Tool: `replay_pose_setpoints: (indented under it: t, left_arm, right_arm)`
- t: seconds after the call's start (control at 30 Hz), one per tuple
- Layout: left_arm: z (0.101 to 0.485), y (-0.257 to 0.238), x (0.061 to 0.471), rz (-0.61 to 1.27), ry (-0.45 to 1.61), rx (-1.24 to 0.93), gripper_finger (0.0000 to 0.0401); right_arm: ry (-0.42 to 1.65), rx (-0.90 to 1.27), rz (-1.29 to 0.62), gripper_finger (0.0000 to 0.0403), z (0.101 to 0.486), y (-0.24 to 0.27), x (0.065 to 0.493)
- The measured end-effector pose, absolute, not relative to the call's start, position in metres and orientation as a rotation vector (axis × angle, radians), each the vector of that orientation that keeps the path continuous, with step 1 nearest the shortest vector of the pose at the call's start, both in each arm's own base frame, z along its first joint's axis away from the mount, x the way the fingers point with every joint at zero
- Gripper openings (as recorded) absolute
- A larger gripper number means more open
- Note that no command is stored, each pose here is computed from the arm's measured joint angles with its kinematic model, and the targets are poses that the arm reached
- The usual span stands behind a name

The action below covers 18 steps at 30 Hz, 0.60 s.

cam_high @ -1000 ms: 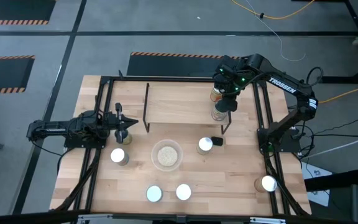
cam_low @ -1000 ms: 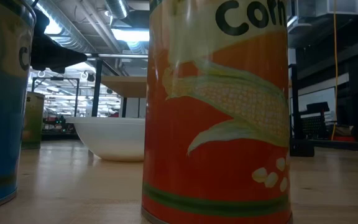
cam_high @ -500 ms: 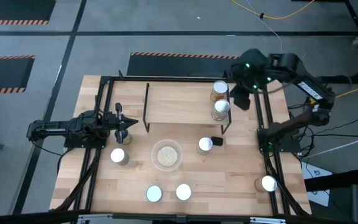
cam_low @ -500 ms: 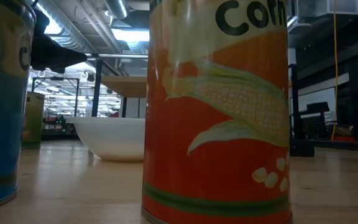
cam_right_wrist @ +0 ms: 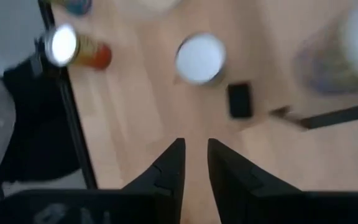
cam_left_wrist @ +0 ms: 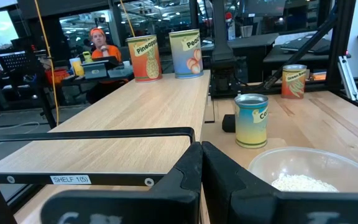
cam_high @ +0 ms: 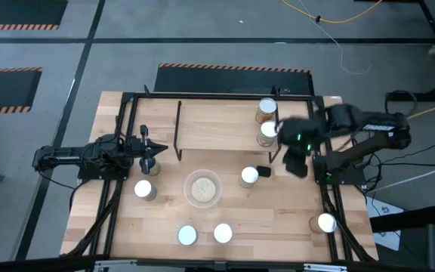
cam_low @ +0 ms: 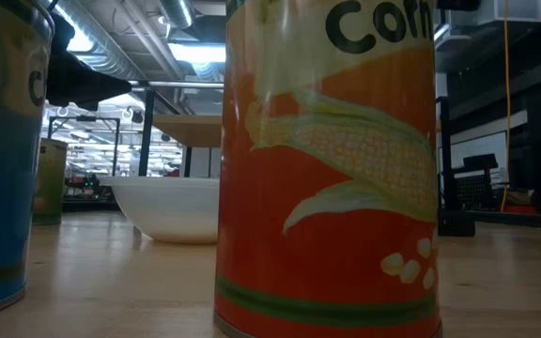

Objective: Pick and place cans onto a shelf
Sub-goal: Put the canned carrots on the shelf

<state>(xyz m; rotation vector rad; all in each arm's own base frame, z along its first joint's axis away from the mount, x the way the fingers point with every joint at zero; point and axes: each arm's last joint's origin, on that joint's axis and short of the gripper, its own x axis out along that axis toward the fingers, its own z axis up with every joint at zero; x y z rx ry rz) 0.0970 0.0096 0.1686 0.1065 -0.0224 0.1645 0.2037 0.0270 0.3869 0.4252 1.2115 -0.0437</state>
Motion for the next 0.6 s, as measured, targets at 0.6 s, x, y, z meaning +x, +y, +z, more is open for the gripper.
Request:
replay_pose_setpoints:
  t: [0.6]
  left_arm:
    - [0.169, 0.010, 0.097, 0.164, -0.022, 0.107, 0.0000]
  right_arm:
    - [0.982, 0.282, 0.161, 0.0072, 0.293, 0.084, 0.242]
